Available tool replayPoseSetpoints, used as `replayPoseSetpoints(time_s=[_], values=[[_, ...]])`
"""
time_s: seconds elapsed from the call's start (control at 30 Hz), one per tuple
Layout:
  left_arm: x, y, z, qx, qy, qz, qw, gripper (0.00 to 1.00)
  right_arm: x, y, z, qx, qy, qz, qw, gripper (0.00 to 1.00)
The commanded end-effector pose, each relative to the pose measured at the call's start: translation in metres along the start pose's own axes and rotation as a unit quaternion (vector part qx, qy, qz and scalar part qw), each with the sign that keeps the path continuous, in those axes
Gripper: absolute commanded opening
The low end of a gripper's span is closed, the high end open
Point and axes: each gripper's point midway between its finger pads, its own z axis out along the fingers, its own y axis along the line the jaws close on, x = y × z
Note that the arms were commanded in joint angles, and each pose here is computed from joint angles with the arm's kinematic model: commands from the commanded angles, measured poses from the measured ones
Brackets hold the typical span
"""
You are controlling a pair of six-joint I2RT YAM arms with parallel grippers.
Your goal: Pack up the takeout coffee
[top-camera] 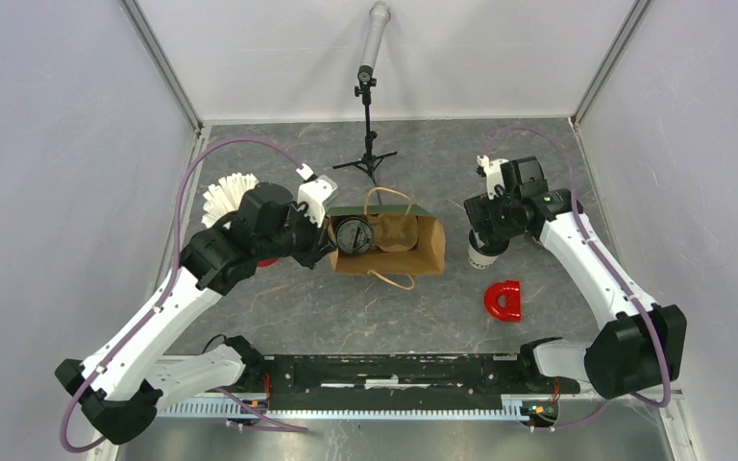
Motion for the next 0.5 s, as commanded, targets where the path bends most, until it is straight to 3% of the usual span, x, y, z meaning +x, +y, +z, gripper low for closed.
replayPoseSetpoints(time_s=[0.0,0.47], values=[[-0.009,-0.001,-0.008,0.008,-0.029,0.041,0.999,0.02,-0.013,-0.004,0.001,-0.017,-0.005,-0.021,1.0,0.98],[0.002,0.001,-0.001,0.008,-0.018,0.039,0.999,0.02,-0.009,0.003,0.014,-0.044,0.004,-0.026,0.999,0.98]])
